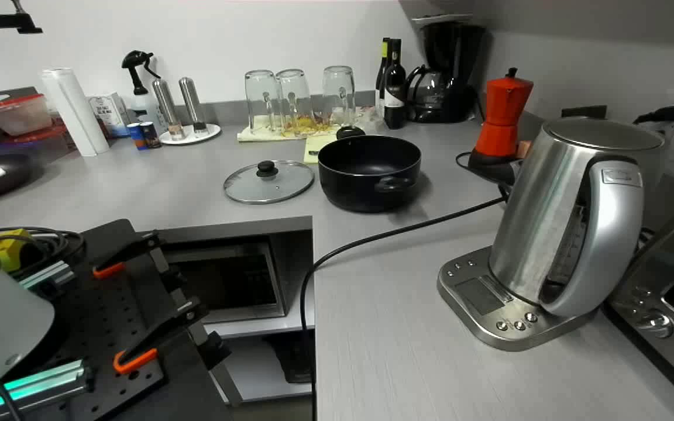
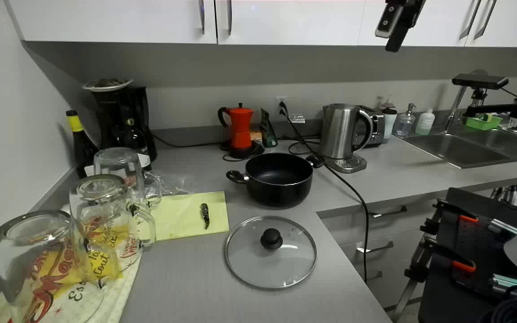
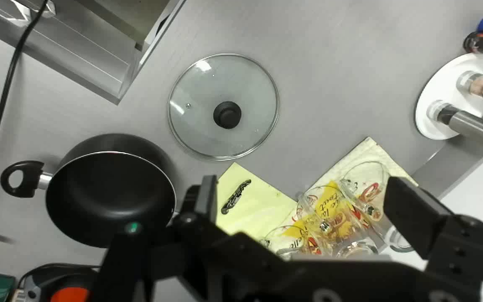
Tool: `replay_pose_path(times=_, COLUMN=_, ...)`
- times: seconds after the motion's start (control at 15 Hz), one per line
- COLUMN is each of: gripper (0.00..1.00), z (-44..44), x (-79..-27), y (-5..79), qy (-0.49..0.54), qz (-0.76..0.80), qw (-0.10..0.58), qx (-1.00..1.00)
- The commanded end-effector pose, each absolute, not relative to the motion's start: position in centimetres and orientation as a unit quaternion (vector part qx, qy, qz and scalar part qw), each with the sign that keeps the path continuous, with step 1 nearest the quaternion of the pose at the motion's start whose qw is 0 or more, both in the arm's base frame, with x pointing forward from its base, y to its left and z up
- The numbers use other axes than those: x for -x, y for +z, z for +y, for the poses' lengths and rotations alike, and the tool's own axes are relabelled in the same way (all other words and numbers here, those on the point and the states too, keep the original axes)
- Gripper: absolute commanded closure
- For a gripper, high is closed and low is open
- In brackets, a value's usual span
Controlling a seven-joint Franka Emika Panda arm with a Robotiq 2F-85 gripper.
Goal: Put the glass lid on the black pot.
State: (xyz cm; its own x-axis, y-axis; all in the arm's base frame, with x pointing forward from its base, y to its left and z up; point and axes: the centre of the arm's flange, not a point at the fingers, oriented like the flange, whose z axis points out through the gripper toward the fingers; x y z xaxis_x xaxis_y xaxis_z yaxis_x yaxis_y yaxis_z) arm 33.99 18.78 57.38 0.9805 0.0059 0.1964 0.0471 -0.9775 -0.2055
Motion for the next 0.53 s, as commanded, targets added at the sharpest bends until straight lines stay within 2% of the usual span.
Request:
replay_pose_path(times=0.0, gripper=0.00, z=18.77, x=-33.99, y=57.41, qy=-0.098, qz=-0.013, qw=0.105, qx=0.990)
replay_pose_path(times=0.47, gripper=0.00, z=18.77, x=-34.76, y=57.06, qy=-0.094, qz=-0.012, qw=0.103, qx=0.990)
